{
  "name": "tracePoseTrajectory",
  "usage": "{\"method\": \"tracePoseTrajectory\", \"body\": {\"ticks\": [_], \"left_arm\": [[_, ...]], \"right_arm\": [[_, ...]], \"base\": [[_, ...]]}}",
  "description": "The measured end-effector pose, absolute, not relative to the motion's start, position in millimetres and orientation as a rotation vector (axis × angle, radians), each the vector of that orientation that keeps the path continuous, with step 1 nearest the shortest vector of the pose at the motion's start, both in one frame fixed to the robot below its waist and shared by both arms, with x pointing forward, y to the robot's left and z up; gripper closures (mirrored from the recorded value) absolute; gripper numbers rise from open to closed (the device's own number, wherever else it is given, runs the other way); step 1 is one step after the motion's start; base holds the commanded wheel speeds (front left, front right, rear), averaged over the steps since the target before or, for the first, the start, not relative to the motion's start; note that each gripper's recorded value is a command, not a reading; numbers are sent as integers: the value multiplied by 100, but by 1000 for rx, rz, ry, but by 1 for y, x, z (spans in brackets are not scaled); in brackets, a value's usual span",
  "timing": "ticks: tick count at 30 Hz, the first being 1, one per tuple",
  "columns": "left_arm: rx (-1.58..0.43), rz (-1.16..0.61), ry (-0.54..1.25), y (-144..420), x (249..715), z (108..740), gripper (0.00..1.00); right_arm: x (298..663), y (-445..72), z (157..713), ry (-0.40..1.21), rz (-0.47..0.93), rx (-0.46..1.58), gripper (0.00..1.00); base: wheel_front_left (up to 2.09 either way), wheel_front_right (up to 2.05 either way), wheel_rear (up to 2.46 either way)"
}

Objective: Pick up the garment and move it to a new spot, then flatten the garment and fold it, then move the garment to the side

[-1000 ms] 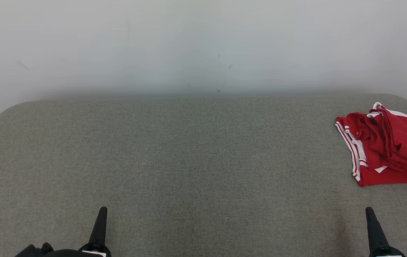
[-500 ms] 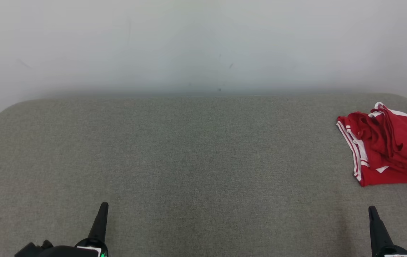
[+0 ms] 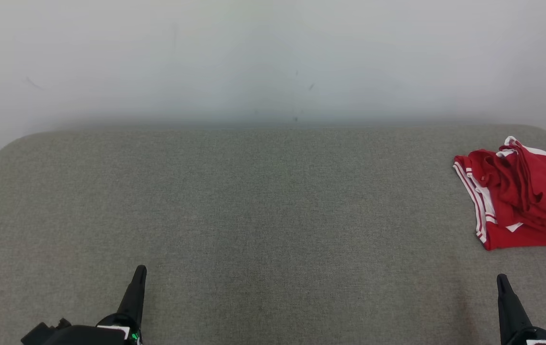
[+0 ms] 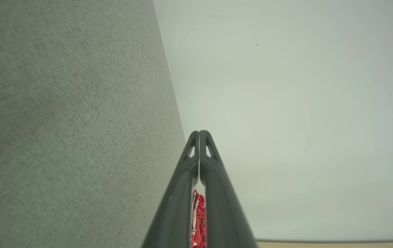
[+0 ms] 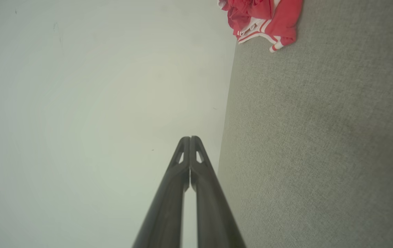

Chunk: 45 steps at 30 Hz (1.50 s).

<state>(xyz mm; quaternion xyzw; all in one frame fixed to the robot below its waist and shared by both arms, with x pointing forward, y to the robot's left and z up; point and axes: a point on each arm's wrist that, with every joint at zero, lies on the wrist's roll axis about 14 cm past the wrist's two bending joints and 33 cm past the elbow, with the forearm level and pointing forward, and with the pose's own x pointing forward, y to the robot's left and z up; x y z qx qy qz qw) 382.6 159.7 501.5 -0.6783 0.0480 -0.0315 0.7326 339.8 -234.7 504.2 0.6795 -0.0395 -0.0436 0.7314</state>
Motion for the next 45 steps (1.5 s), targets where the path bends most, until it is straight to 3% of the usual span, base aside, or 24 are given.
{"method": "tracePoseTrajectory", "body": {"ticks": [45], "left_arm": [[-1576,-82,98,161,385,505,100]], "right_arm": [[341,-236,507,-94,-85,1571,100]], "base": [[0,0,0]]}}
